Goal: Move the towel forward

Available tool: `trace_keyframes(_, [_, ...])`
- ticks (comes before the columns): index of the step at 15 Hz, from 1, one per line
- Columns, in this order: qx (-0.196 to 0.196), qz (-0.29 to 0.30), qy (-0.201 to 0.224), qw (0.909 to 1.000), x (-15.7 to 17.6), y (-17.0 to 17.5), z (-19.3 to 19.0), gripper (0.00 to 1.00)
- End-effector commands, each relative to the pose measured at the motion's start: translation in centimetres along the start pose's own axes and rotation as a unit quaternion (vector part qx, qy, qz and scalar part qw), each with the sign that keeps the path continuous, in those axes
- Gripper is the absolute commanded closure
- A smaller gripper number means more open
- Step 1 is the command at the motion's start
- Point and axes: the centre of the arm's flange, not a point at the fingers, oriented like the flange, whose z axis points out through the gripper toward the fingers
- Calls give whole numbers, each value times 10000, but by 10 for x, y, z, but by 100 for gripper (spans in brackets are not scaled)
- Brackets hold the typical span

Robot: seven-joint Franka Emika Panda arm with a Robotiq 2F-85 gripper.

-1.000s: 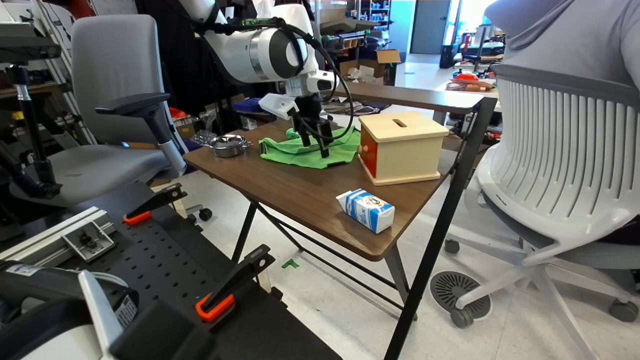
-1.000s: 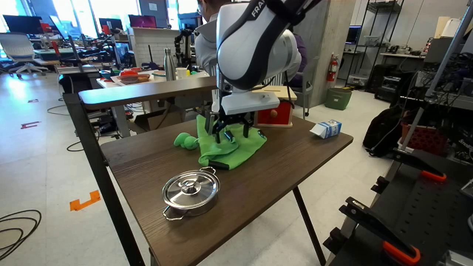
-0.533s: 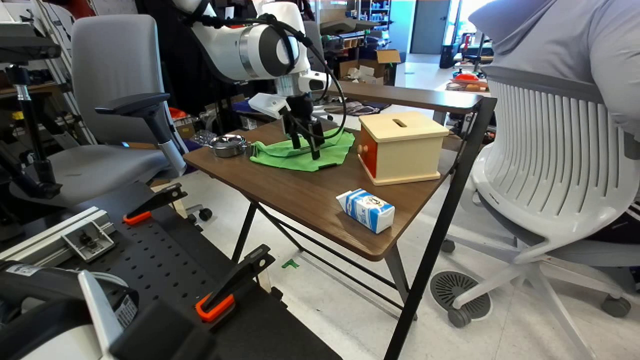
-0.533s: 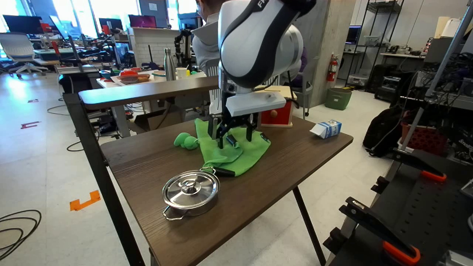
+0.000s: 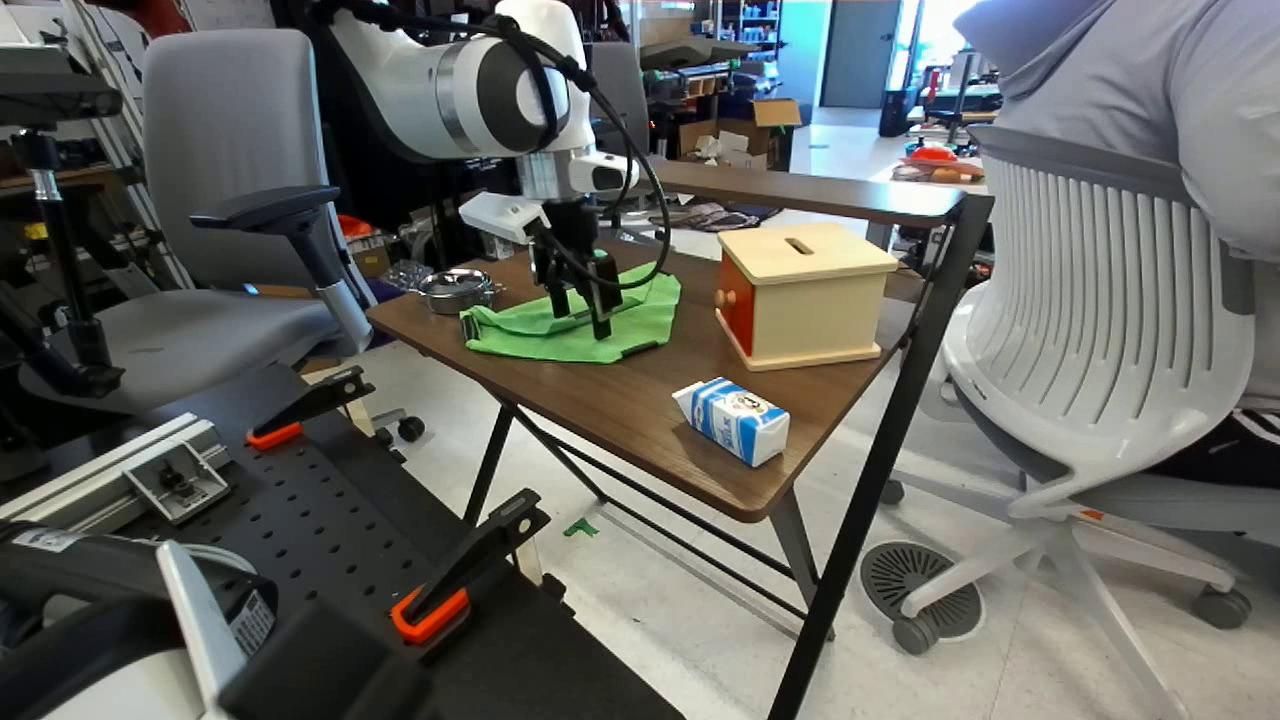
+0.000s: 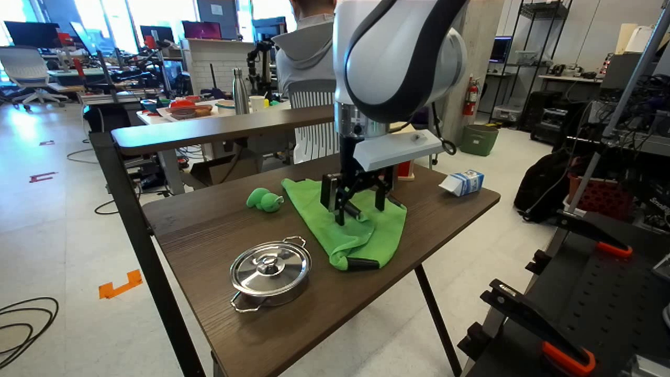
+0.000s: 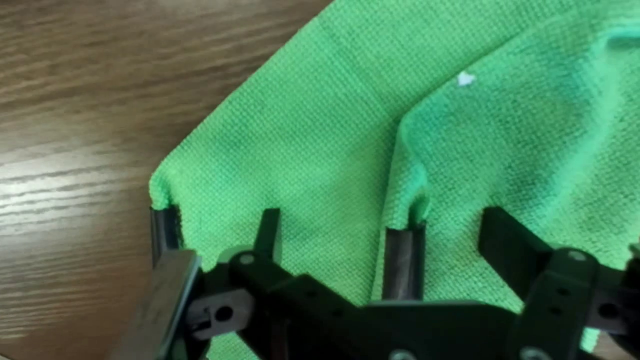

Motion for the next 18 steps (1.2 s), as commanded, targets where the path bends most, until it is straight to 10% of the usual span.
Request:
trace_keyframes(1, [58,-213,-179,9996,-34,19,2,0])
trace_keyframes(10, [45,-846,-365,9957,-97,30,5,0])
trace_keyframes(18, [7,-513,-248,9984,-64,71,20,0])
